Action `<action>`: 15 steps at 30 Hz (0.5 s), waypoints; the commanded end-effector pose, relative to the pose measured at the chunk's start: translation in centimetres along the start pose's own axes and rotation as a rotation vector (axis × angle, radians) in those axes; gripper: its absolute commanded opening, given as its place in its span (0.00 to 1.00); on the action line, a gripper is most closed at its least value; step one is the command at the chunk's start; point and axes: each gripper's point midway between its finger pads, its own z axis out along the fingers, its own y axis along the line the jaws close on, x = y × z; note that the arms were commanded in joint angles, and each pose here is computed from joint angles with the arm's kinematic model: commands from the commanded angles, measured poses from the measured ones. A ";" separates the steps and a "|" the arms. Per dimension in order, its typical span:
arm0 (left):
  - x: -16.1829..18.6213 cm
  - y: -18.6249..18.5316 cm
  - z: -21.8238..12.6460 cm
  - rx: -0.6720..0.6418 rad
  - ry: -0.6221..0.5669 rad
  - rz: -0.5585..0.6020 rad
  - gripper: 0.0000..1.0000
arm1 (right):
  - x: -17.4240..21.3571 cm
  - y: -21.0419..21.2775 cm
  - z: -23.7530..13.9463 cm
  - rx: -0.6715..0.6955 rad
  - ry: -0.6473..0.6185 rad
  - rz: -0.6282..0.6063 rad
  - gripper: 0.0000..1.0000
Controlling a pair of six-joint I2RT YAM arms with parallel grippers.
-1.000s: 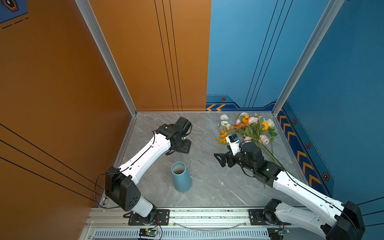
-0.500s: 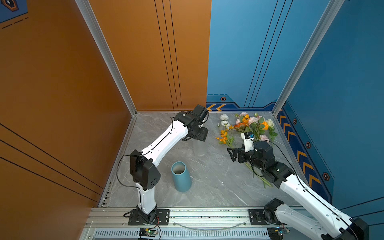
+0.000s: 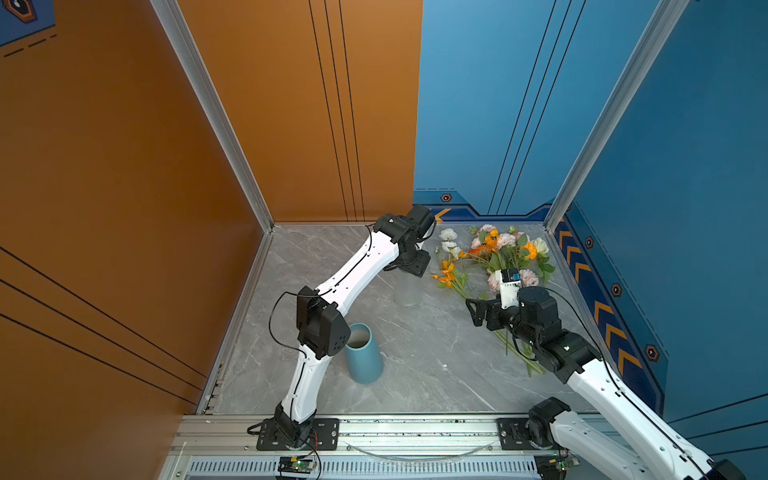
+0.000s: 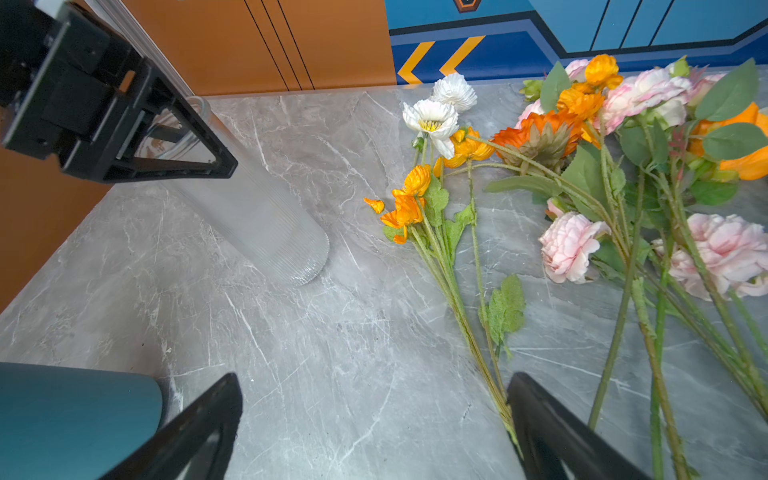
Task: Arrange the flowers into the vase
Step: 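Carry the glass vase with the left gripper toward the flower pile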
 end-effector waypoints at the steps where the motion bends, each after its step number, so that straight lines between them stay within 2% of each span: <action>1: -0.8 0.5 -1.0 -0.035 -0.033 0.029 0.26 | 0.9 -0.2 0.0 -0.001 0.031 0.023 1.00; 10: -1.0 0.6 0.1 -0.018 -0.018 0.017 0.27 | 1.0 -0.3 -0.2 0.002 0.026 0.025 1.00; 15: -1.0 0.5 0.5 0.005 -0.009 0.007 0.32 | 0.9 -0.2 0.0 -0.003 0.033 0.024 1.00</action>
